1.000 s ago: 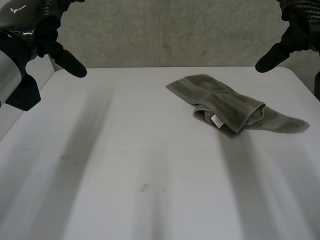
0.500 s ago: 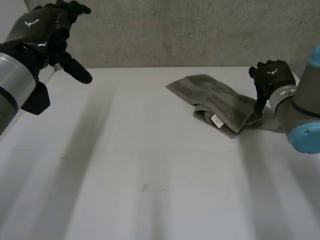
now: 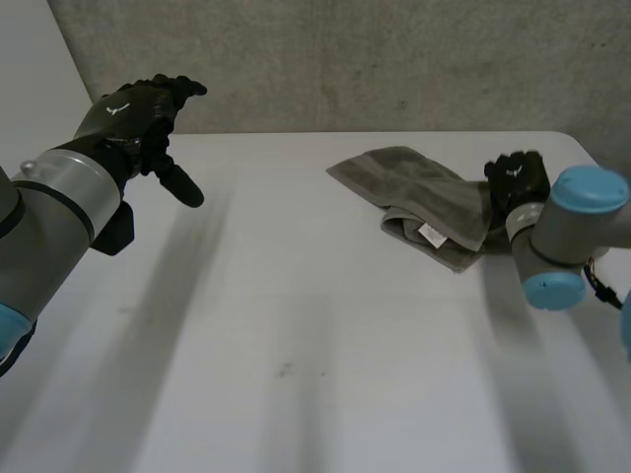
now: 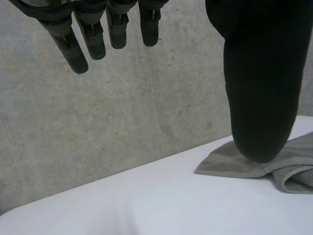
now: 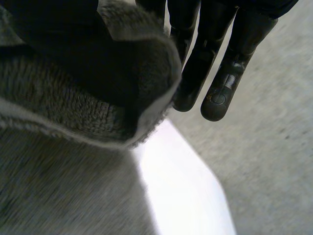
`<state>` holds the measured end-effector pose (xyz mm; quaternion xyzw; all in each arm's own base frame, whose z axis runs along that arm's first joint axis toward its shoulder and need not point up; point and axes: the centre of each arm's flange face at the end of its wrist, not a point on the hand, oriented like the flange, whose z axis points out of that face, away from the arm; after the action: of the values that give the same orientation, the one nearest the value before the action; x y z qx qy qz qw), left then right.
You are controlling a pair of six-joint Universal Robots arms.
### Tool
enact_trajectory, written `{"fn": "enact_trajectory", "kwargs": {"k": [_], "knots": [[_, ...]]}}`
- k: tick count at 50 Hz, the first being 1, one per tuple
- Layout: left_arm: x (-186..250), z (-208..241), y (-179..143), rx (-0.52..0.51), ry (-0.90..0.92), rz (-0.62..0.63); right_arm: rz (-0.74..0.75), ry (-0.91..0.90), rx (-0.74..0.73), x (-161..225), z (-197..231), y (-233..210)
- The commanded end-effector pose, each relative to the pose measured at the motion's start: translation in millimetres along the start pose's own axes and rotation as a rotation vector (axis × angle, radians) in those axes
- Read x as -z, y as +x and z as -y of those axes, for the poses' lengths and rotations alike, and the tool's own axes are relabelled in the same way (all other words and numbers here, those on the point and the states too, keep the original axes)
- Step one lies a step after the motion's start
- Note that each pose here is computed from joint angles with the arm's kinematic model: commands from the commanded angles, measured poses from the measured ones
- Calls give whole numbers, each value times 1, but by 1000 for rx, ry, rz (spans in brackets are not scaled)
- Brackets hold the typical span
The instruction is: Fold the laundry
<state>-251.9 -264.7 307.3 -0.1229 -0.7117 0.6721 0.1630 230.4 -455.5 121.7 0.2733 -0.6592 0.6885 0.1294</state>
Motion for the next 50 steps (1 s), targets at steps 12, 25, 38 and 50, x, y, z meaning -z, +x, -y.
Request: {"fn": "enact_trajectory", "kwargs": {"k": [12, 25, 38, 50], "knots": [[5, 17, -1, -1, 53, 3, 346, 178, -165, 142, 156, -47], [4, 22, -8, -1, 66, 23, 646, 153, -351, 225, 190, -117], [3, 18, -13, -2, 52, 36, 659, -53, -260, 226, 177, -104], [1, -30, 8, -3, -103, -25, 467, -328, -287, 197, 114, -24]]}}
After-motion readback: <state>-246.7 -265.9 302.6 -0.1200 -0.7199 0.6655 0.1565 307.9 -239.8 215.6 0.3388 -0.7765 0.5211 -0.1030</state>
